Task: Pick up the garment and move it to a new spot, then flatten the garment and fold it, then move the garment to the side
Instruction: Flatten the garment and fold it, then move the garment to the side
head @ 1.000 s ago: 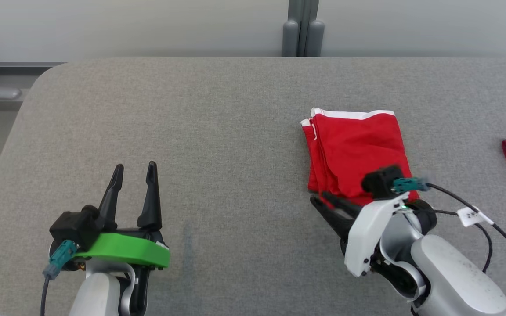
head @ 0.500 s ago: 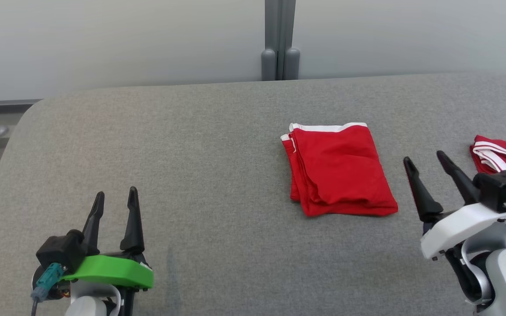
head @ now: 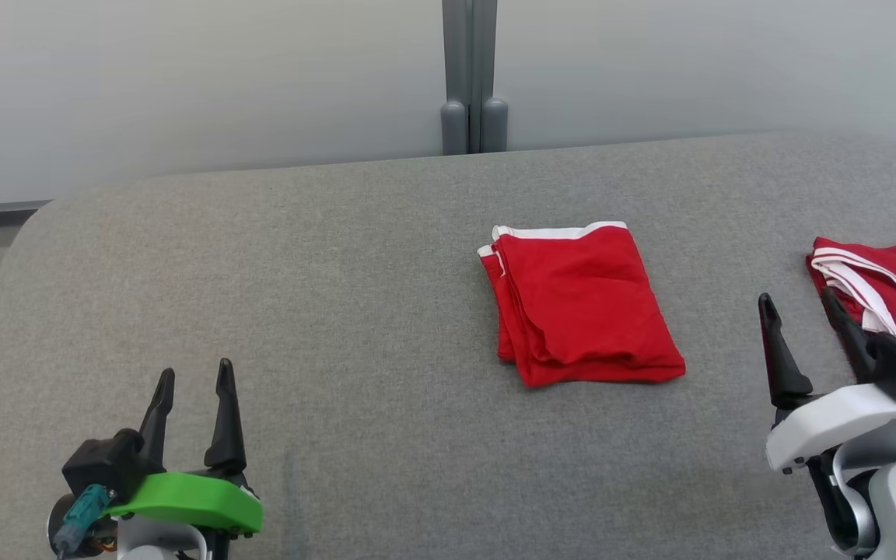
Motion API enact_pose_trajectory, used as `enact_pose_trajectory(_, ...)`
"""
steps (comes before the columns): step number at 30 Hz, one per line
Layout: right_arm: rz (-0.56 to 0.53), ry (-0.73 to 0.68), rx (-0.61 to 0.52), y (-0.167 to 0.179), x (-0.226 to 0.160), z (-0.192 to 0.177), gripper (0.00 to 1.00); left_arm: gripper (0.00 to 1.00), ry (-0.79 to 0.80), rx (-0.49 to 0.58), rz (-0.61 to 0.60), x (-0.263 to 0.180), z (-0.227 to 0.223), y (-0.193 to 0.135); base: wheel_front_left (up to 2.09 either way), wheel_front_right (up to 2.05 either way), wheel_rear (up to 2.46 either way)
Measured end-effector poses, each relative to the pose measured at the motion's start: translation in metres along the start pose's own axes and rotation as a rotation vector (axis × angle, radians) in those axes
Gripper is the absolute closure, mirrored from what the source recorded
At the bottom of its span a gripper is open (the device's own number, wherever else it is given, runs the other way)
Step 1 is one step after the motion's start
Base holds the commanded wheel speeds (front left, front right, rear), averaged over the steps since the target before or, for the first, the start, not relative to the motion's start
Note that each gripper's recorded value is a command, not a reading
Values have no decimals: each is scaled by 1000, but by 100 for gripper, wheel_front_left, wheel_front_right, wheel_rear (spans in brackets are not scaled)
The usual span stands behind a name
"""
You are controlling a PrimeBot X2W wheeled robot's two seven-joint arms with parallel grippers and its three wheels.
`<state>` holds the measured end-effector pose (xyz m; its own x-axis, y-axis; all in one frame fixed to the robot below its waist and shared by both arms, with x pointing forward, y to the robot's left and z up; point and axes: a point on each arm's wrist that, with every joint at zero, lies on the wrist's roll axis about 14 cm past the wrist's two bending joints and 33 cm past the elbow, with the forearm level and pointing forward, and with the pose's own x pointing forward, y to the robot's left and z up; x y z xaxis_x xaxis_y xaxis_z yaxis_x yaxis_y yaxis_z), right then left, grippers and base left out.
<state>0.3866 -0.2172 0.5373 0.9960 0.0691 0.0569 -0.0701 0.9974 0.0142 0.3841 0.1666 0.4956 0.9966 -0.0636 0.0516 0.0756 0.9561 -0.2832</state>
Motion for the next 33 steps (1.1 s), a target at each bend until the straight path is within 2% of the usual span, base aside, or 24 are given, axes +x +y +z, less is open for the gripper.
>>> enact_pose_trajectory(18, 19, 43, 53, 12, 7, -17, 0, 0, 31, 9, 30, -2, -10, 11, 0, 0, 0)
enact_pose_trajectory(24, 39, 46, 58, 14, 41, -2, 0, 0, 28, 14, 21, 6, -10, 9, 0, 0, 0)
enact_pose_trajectory(29, 57, 191, 101, 19, 78, -14, 0, 0, 30, 17, -7, 19, -12, 1, 0, 0, 0)
enact_pose_trajectory(33, 52, 401, 138, 18, 97, -51, 0, 0, 16, 14, -45, 31, -10, -10, 0, 0, 0)
